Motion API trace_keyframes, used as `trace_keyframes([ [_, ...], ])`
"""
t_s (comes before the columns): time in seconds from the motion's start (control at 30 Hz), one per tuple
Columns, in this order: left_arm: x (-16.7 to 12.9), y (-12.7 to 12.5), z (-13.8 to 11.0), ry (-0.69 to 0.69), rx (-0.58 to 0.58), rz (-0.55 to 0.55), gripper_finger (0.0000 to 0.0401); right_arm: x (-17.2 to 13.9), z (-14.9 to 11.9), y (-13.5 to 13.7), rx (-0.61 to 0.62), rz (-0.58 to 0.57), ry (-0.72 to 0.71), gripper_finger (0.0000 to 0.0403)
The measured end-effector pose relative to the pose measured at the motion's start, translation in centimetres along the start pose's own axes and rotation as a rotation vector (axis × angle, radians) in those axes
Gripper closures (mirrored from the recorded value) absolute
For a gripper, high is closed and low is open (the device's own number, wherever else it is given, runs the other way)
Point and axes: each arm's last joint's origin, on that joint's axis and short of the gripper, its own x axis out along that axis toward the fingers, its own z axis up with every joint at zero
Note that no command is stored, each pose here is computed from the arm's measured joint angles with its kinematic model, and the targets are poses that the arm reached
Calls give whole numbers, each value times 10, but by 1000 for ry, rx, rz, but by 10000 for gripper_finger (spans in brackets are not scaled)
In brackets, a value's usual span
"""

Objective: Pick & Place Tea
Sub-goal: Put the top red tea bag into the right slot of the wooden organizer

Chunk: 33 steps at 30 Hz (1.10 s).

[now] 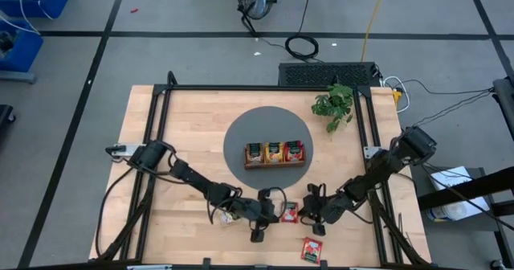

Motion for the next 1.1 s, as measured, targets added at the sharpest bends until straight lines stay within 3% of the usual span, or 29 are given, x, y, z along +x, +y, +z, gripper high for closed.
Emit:
trace_keyframes([
  [0.13,0,-6,-1,18,22,-69,375,9,3,-3,6,11,-45,403],
  [0.4,1,-11,-5,19,28,-86,375,23,4,-7,34,37,-119,403],
  [0.67,21,3,-35,86,-41,-38,375,23,5,-6,54,46,-128,403],
  [1.1,25,31,-30,66,-132,44,375,19,-2,5,53,94,-124,403],
])
